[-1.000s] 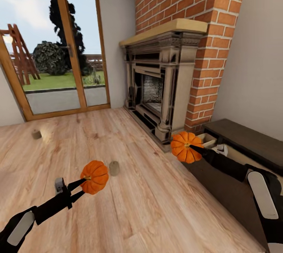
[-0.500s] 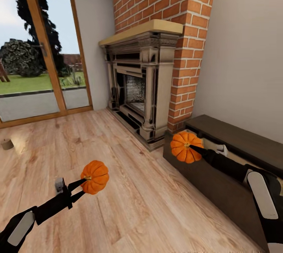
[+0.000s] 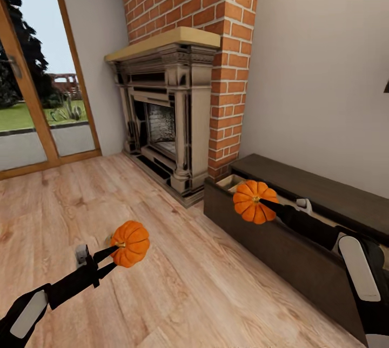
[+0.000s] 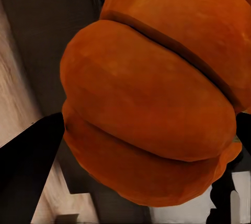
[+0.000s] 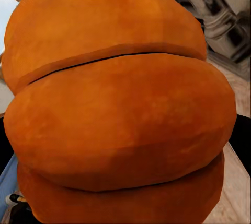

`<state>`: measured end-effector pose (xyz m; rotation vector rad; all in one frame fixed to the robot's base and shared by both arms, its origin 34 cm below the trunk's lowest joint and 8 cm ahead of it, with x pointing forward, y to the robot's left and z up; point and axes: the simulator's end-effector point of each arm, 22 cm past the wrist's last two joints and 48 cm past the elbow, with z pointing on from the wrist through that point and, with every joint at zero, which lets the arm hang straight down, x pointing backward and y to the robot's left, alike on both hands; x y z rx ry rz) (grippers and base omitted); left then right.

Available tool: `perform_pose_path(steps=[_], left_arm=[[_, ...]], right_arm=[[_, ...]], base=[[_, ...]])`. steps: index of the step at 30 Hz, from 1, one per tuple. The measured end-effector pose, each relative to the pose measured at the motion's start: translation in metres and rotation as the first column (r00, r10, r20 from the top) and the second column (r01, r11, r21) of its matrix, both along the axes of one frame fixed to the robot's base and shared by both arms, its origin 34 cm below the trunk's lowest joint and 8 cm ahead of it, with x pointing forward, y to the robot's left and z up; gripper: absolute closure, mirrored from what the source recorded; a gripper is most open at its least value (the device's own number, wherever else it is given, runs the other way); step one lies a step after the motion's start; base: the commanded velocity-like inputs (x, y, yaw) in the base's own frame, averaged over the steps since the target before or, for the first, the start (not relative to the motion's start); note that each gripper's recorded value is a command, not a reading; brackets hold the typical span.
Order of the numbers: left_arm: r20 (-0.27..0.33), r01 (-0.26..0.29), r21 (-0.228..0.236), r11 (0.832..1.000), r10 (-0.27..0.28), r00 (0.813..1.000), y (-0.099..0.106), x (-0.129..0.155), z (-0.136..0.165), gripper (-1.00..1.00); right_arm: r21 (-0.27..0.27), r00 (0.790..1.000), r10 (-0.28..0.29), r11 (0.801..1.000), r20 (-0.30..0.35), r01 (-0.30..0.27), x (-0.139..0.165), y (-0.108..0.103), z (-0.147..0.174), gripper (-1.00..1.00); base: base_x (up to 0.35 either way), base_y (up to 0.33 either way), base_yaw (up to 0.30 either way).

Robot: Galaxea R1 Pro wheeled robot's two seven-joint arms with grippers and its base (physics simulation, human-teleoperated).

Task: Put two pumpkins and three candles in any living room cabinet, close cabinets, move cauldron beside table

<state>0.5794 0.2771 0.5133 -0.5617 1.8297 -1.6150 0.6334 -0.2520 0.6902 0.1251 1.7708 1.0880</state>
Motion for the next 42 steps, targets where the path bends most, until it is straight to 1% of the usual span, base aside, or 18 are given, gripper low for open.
perform_pose_path(steps=[7, 10, 17, 30, 34, 42], left_arm=[[0.0, -0.001, 0.0, 1.0, 0.001, 1.0, 0.0006, 0.0001, 0.0002, 1.0], [0.0, 0.0, 0.001, 1.0, 0.0, 1.0, 0.0005, -0.0001, 0.0004, 1.0], [0.001, 0.0, 0.0, 1.0, 0.0, 1.0, 0.0005, 0.0, 0.0006, 1.0], [0.0, 0.0, 0.0, 1.0, 0.0, 1.0, -0.0002, 0.0, 0.0, 1.0], [0.001, -0.001, -0.01, 1.0, 0.001, 1.0, -0.0005, 0.0003, 0.0019, 1.0], [0.003, -0.001, -0.008, 1.0, 0.001, 1.0, -0.0006, 0.0003, 0.0025, 1.0]], right_arm=[[0.0, 1.0, -0.001, 1.0, -0.001, 0.001, 0.0001, -0.0002, -0.0004, 1.0], [0.015, 1.0, 0.005, 1.0, 0.002, -0.005, -0.0009, 0.001, 0.0024, 1.0], [0.017, 1.0, 0.006, 1.0, 0.003, -0.006, -0.0009, 0.001, 0.0028, 1.0], [0.011, 1.0, 0.002, 1.0, -0.001, -0.002, -0.0002, 0.0002, 0.0007, 1.0], [0.018, 1.0, 0.005, 1.0, 0.0, -0.005, -0.0006, 0.0007, 0.0018, 1.0], [0.017, 1.0, -0.001, 1.0, 0.009, 0.001, 0.0, -0.0004, 0.0037, 1.0]], base=[[0.015, 0.007, -0.292], [0.142, 0.105, -0.292], [0.177, 0.124, -0.292], [0.01, 0.015, -0.292], [0.058, 0.115, -0.292], [0.149, 0.152, -0.292]])
